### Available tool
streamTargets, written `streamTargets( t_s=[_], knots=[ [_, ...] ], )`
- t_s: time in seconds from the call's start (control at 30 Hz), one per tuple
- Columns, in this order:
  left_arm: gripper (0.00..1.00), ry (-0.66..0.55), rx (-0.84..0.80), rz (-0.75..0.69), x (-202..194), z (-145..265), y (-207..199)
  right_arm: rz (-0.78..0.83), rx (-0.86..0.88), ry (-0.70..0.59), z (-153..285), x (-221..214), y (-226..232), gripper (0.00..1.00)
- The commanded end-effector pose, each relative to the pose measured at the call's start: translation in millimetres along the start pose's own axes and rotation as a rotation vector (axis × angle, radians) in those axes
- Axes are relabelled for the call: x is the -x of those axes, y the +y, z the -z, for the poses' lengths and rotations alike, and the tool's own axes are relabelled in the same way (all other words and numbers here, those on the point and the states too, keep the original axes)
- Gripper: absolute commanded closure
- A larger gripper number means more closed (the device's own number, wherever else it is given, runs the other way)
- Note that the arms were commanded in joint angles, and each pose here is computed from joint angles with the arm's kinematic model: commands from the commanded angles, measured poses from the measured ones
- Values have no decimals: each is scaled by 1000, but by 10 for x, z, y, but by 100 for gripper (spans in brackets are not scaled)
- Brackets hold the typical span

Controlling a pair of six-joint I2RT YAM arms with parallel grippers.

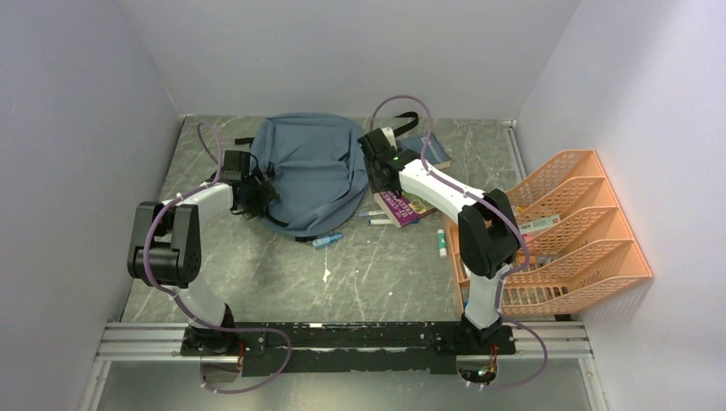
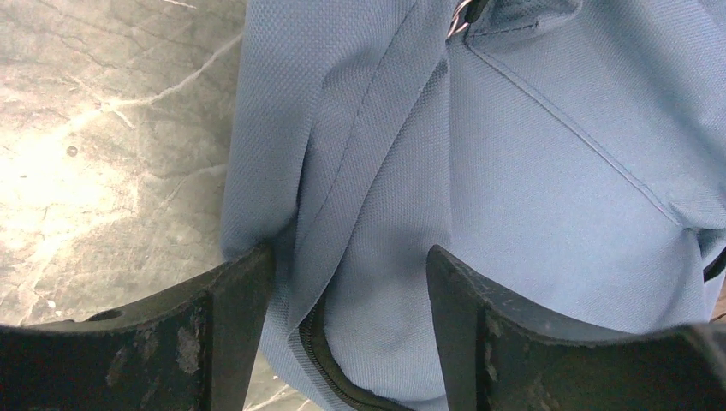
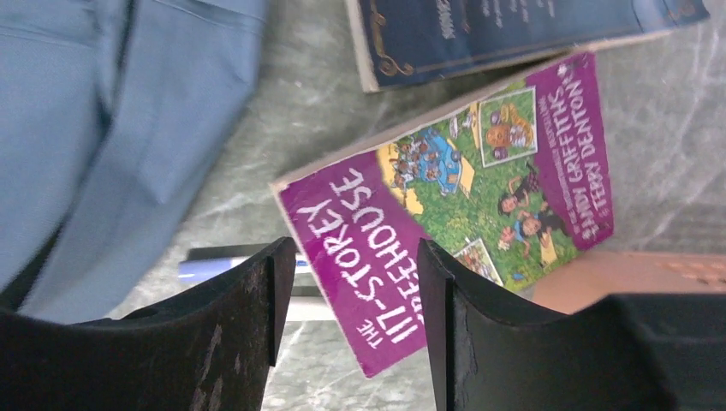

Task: Pack the student bag
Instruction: Move the book to the center of the board, then unzip the student bag at the center of the board.

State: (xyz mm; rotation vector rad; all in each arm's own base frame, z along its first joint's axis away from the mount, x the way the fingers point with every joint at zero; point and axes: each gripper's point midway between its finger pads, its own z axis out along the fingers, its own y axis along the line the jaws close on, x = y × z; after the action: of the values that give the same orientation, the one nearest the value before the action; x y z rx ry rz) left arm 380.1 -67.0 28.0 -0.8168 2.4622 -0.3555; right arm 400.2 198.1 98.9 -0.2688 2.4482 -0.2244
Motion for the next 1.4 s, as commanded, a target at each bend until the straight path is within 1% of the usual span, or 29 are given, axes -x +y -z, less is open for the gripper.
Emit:
streamTargets(
  t_s=[0.0, 0.1, 0.13, 0.2, 0.3, 0.4, 0.5, 0.57, 0.7, 0.87, 0.97, 1.03, 1.1, 1.2, 1.3, 1.37],
  knots=[
    [27, -15, 116, -13, 46, 70, 234, -4, 265, -159, 344, 502, 386, 41],
    [24, -73, 126, -4, 208, 206, 236, 29, 579, -223, 693, 656, 926, 38],
    [23, -99, 129, -2, 279, 266, 235, 34, 632, -229, 763, 679, 1062, 37],
    [21, -154, 133, 5, 425, 399, 232, 56, 680, -220, 808, 697, 1327, 35],
    [21, -200, 128, 16, 559, 497, 246, 117, 694, -219, 853, 732, 1724, 34],
    [25, -170, 123, 31, 544, 402, 301, 117, 688, -173, 686, 680, 1972, 34],
    [31, -118, 95, 20, 454, 221, 274, 101, 693, -129, 488, 570, 2113, 36],
    [32, -92, 75, 17, 415, 134, 243, 104, 670, -108, 362, 470, 2135, 37],
    [31, -75, 66, 25, 389, 28, 230, 115, 687, -68, 256, 243, 2174, 37],
    [34, -56, -75, 50, 340, -58, -3, 108, 707, -43, 237, 79, 2170, 37],
    [36, -45, -106, 63, 294, -97, -34, 110, 707, -35, 222, 22, 2160, 37],
    [40, -37, -121, 66, 257, -130, -38, 115, 714, -30, 213, -6, 2170, 39],
    [48, -26, -124, 73, 217, -171, -23, 119, 718, -17, 196, -44, 2180, 40],
    [66, -14, -117, 76, 191, -197, -7, 115, 724, -12, 199, -66, 2187, 41],
    [93, -23, -124, 80, 267, -160, -23, 113, 723, -12, 206, -78, 2170, 41],
    [95, -47, -133, 88, 411, -81, -33, 106, 713, -21, 228, -60, 2133, 41]
  ],
)
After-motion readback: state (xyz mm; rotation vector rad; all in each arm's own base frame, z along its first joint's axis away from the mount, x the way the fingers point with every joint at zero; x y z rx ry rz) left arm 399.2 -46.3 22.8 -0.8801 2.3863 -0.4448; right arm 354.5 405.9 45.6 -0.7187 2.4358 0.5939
